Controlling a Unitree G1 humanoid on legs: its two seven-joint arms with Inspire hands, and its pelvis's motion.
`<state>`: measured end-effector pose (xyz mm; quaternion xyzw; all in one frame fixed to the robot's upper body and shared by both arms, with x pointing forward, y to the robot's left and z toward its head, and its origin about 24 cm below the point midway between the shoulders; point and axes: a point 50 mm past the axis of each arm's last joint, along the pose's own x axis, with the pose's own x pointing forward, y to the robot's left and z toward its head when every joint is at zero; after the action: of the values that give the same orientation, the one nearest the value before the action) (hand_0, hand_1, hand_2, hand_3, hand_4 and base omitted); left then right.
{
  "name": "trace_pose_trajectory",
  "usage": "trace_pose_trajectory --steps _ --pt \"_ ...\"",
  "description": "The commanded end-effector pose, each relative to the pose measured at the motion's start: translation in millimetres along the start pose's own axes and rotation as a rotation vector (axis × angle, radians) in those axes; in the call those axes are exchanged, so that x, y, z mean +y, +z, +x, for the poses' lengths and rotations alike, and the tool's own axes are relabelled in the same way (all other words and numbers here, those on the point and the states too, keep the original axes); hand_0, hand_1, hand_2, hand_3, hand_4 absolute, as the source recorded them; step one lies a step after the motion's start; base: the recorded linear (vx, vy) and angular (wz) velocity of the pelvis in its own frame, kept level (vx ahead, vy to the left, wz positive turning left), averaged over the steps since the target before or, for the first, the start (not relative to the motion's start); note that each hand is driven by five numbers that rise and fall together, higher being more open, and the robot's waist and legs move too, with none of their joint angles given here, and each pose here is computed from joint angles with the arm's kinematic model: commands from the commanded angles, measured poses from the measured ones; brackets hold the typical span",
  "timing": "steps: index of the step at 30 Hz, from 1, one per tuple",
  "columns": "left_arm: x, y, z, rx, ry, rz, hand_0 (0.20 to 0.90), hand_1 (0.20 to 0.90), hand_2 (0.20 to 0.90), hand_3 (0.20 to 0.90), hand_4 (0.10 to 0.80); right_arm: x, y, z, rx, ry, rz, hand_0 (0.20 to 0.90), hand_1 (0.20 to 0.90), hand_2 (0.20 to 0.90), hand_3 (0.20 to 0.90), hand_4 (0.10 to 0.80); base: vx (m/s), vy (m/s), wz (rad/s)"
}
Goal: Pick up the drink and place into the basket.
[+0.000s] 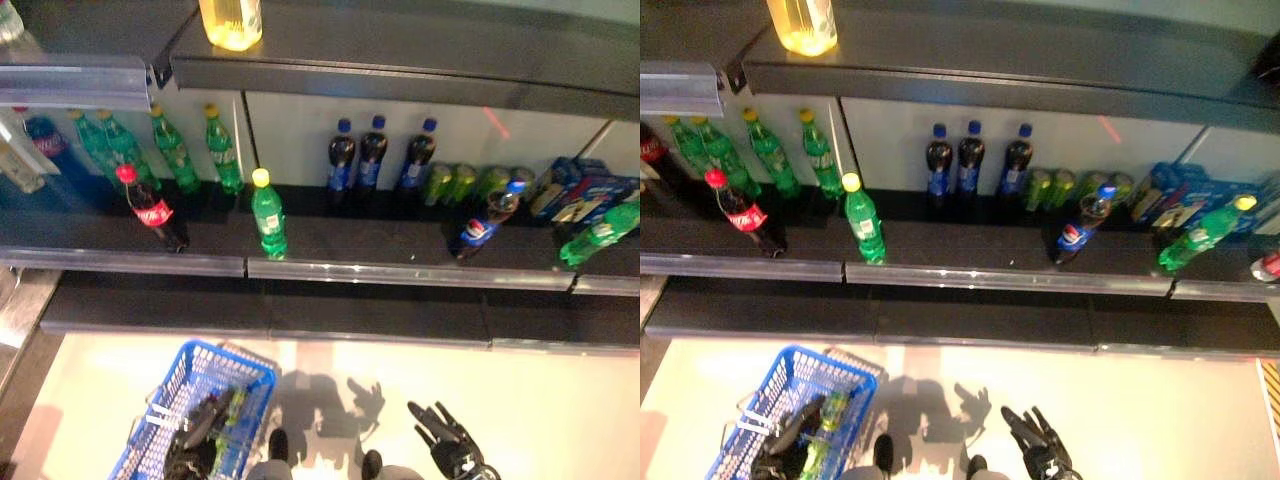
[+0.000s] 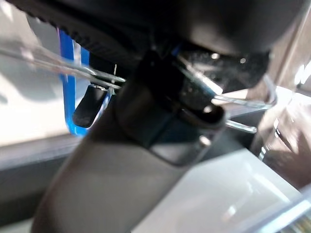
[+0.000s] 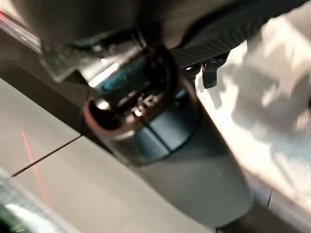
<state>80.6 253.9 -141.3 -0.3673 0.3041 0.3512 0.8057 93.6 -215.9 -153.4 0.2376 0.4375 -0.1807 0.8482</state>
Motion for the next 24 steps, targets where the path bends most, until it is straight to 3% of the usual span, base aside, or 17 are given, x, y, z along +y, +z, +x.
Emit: trace_pose_trajectory --steps 1,8,18,24 --pt "-45 38 14 -0.227 -0.155 0.081 0.3 0.3 0.3 0.2 0.1 -23 20 -3 -0.058 -0.055 -0.302 0.9 0.9 0.9 0.9 0.8 -0.044 -0.376 -0.34" --pt "10 10 7 -0.112 0.147 -0.036 0.3 0.3 0.3 0.2 0.1 -24 0 -1 0.101 -0.056 -0.536 0.9 0.9 0.9 0.9 0.8 0.034 -0.207 -0.59" --pt "24 -11 1 0.011 0.259 0.033 0.3 0.3 0.3 0.2 0.1 -29 -9 -2 0.158 -0.173 -0.536 0.9 0.9 0.9 0.9 0.8 0.079 -0.017 -0.56" --pt "15 -11 4 0.016 0.232 0.141 0.3 0.3 0.3 0.2 0.1 -18 -18 -1 0.14 -0.18 -0.577 0.9 0.9 0.9 0.9 0.8 0.067 -0.063 -0.1"
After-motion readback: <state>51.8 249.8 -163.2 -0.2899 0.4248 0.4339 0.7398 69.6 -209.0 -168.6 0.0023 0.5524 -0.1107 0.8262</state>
